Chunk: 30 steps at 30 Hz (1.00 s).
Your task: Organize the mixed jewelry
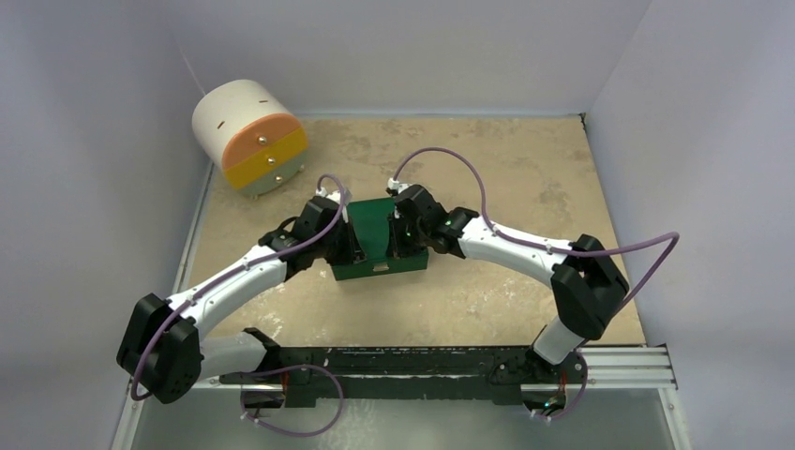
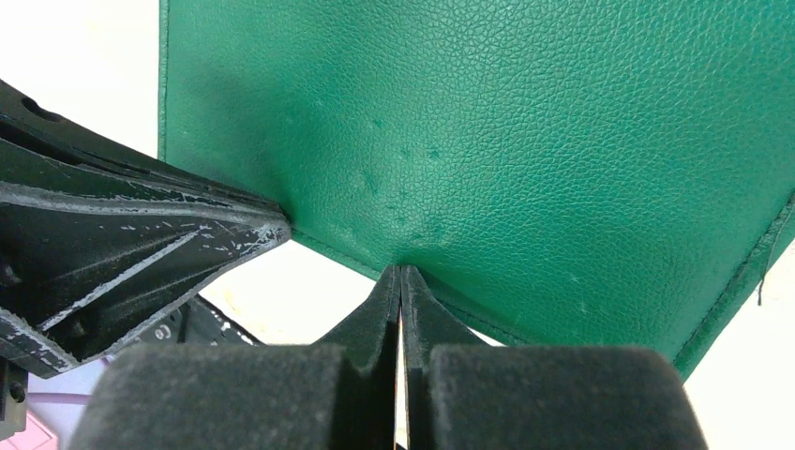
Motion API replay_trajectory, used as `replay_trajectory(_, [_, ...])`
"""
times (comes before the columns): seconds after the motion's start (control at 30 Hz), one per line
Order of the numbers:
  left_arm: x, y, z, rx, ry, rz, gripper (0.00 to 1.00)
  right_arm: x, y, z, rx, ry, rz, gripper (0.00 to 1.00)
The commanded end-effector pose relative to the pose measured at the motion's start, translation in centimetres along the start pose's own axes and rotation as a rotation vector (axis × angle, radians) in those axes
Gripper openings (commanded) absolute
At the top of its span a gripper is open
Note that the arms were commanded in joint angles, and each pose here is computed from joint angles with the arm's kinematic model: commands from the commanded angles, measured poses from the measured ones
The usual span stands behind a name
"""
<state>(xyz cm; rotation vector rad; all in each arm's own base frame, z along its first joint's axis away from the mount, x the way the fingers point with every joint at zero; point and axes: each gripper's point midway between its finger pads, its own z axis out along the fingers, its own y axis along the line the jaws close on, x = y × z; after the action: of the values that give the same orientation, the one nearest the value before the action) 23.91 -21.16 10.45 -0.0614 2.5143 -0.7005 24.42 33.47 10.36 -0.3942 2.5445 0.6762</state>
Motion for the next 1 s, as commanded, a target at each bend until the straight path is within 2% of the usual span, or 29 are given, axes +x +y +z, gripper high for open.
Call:
replay_trajectory(0.0, [1.6, 2.7, 0.1, -0.098, 0.032, 0.017, 0.00, 2.1, -1.8, 0.7, 0.070, 0.033, 0.014, 0.00])
replay_trajectory(0.17, [0.9, 2.0, -0.2, -0.075, 0.007, 0.022, 0.00, 3.8, -3.1, 0.9, 0.105, 0.061, 0.032, 0.00])
replay_trajectory(0.4, [-2.4, -0.2, -2.5, -0.030, -0.100, 0.048, 0.00, 2.3, -2.4, -0.6, 0.096, 0.015, 0.032, 0.00])
replay_trajectory(0.7, [-7.4, -2.2, -8.2, -0.069, -0.253, 0.121, 0.23, -0.3, -2.1, -4.9, 0.130, -0.071, 0.023, 0.02])
replay_trajectory(0.77, [-8.4, -2.1, -9.5, -0.097, -0.289, 0.141, 0.27, -1.1, -2.4, -6.2, 0.151, -0.114, 0.010, 0.08])
replay_trajectory(0.9, [-9.9, -2.6, -11.7, -0.106, -0.352, 0.158, 0.33, -2.3, -3.1, -8.7, 0.198, -0.177, -0.026, 0.30])
replay_trajectory(0.97, [-10.6, -2.9, -12.8, -0.104, -0.387, 0.154, 0.38, -2.8, -3.6, -10.0, 0.219, -0.206, -0.050, 0.36])
